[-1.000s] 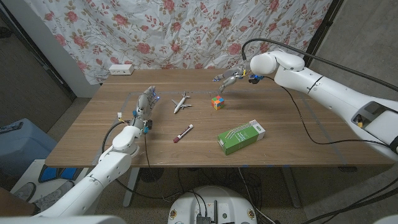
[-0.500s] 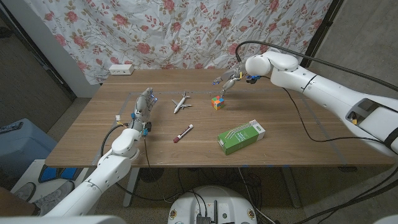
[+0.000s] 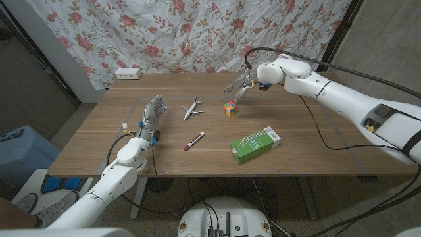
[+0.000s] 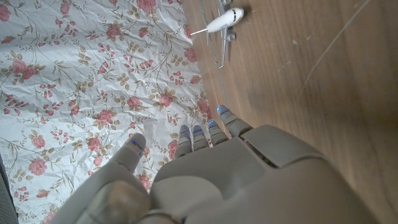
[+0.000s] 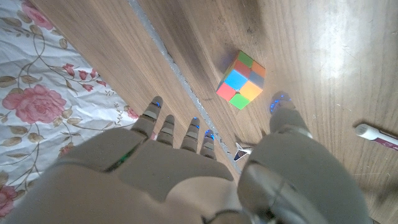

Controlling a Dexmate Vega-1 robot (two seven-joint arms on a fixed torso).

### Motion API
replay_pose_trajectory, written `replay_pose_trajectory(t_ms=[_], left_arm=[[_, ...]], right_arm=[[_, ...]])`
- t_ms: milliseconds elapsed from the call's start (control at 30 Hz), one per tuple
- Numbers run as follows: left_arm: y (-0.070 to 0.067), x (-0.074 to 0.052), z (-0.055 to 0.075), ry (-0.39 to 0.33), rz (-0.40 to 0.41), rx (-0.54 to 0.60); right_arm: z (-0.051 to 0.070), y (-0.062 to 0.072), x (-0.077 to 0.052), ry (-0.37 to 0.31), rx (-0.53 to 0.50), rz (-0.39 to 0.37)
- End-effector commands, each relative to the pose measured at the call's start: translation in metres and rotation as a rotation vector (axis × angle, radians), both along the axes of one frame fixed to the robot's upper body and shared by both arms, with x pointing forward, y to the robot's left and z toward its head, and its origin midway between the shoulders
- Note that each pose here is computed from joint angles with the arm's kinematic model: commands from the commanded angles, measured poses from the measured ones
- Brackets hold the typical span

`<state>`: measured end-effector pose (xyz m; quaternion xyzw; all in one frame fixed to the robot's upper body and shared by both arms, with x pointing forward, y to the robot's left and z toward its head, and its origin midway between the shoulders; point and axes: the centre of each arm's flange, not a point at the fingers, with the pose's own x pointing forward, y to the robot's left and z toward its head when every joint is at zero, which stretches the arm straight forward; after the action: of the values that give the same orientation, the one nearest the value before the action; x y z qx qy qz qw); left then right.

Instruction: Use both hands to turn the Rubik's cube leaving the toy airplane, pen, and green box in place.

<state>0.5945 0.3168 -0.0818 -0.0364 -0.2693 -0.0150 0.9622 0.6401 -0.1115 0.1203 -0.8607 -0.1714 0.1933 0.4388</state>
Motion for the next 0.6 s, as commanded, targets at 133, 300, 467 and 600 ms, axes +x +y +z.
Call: replay_pose_trajectory(t_ms=[133,300,467,600], left_arm=[[-0.001,0.005,-0.002,0.015,-0.006,0.0],[-0.001,0.006,-0.002,0.018,-0.006,-0.002],[0.0,0.006,-0.002,0.022,-0.004,-0.003],[0.0,0.006,-0.002,0.024,-0.006,-0.004]], right_arm=[[-0.014,0.002,0.015,-0.019,-0.058,0.05],[-0.018,0.0,0.021,-0.026,-0.054,0.069],[-0.023,-0.001,0.026,-0.026,-0.056,0.074],[-0.026,-0.003,0.03,-0.021,-0.056,0.078]])
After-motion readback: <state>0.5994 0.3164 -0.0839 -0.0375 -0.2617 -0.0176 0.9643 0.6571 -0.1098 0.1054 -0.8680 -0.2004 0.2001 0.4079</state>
